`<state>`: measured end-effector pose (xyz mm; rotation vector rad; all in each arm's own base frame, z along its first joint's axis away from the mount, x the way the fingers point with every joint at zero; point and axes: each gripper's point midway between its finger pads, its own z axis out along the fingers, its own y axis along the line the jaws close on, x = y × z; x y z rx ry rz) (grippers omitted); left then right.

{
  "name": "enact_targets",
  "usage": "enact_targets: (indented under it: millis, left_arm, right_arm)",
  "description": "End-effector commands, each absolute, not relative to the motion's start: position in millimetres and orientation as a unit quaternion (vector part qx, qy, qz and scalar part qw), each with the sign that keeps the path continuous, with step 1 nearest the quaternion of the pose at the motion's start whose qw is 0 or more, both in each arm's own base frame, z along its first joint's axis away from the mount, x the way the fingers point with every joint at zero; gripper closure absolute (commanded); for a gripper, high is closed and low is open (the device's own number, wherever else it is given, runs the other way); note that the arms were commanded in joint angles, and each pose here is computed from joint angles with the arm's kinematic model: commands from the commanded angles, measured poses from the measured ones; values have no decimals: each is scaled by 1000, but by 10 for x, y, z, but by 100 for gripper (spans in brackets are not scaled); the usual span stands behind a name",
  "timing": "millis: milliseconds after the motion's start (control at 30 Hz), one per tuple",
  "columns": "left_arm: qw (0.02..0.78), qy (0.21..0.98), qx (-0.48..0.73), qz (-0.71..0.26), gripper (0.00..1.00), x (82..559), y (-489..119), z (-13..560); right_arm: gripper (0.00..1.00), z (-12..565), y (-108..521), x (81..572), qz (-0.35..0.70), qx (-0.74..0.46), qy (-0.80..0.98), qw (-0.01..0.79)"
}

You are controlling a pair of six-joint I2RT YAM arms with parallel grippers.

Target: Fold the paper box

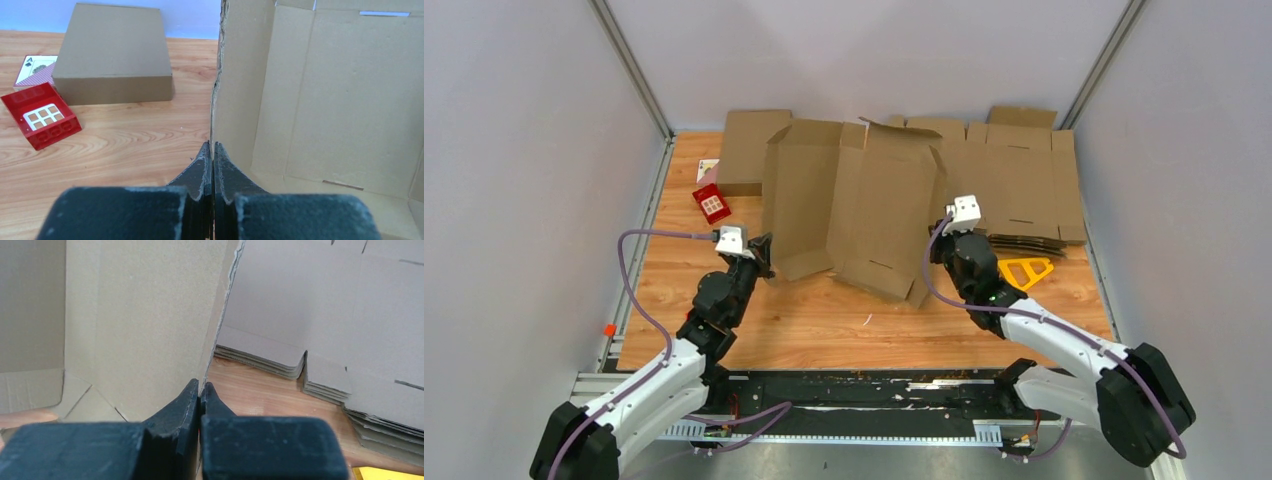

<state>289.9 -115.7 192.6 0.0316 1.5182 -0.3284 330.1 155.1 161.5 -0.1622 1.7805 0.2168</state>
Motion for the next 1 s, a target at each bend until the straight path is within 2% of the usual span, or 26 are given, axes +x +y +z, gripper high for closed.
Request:
enact_targets:
  millis: [0,400,567,767,833,967]
  left_arm:
    - [735,659,4,-160,100,2882,-1148,2079]
    - [762,619,19,-188,100,2782,-1195,2221]
    - [763,618,23,-189,100,2789,-1212,2218]
    - [752,636,6,-177,100,2830,-1162,2151]
    - [746,644,-27,-166,91,2855,-1067,2100]
    - [729,660,-76,-163,58,2870,-966,1962]
  right_arm:
    - [100,1869,1374,3267,43,-42,748,662]
    - [100,2359,1552,3362,60,-65,717,691]
    - [100,2372,1534,3350,72,-50,703,705]
    - [100,2278,1598,3435,48,-84,725,682]
    - [100,2302,1590,3421,43,-98,707,700]
    - [100,2291,1547,3430,16,-120,684,720]
